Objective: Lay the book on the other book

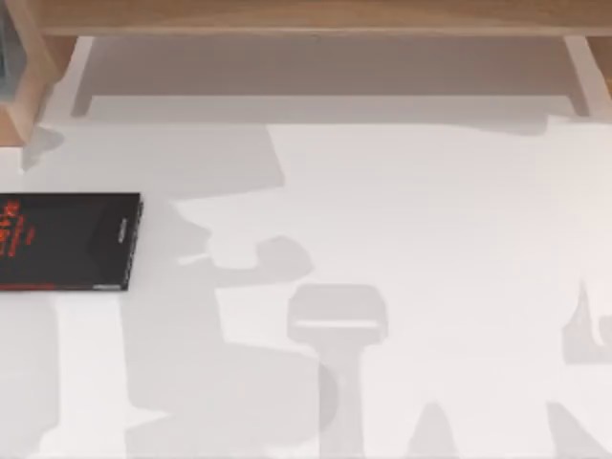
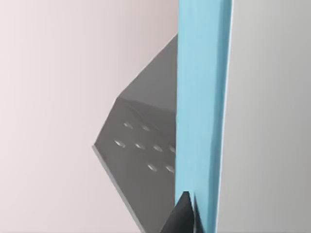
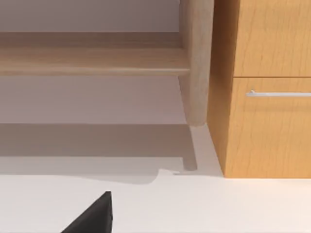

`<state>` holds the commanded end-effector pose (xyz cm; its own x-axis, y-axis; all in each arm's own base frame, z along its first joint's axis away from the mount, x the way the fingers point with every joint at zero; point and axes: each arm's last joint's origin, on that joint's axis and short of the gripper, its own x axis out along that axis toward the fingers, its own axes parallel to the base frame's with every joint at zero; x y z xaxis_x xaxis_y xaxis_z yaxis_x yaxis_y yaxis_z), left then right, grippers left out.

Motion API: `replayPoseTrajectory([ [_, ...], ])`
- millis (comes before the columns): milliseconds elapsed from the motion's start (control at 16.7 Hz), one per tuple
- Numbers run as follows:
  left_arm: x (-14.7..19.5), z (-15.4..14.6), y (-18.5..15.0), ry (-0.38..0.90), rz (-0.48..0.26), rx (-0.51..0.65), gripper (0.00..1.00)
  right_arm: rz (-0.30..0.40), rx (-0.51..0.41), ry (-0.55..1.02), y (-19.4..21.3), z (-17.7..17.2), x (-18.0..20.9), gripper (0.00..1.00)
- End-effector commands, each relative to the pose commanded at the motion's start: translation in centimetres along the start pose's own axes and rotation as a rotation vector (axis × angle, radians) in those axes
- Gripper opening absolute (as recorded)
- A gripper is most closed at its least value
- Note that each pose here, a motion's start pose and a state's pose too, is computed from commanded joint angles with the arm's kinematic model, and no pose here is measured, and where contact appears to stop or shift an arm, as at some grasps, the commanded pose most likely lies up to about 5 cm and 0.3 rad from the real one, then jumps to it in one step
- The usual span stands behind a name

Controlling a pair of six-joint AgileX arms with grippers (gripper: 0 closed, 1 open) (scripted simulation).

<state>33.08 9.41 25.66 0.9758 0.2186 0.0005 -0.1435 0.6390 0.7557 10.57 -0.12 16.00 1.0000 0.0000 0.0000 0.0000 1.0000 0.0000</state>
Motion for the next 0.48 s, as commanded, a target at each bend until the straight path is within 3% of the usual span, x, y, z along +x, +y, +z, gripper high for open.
replayPoseTrajectory([
  [240,-4.8,-1.9,-4.9,0.068,-0.135,0.342,0.0,0.0,0.0,0.0,0.0,0.0,0.0,1.0],
  [480,-8.7,-3.6,-10.8,0.032,-0.387,0.618,0.0,0.0,0.0,0.0,0.0,0.0,0.0,1.0],
])
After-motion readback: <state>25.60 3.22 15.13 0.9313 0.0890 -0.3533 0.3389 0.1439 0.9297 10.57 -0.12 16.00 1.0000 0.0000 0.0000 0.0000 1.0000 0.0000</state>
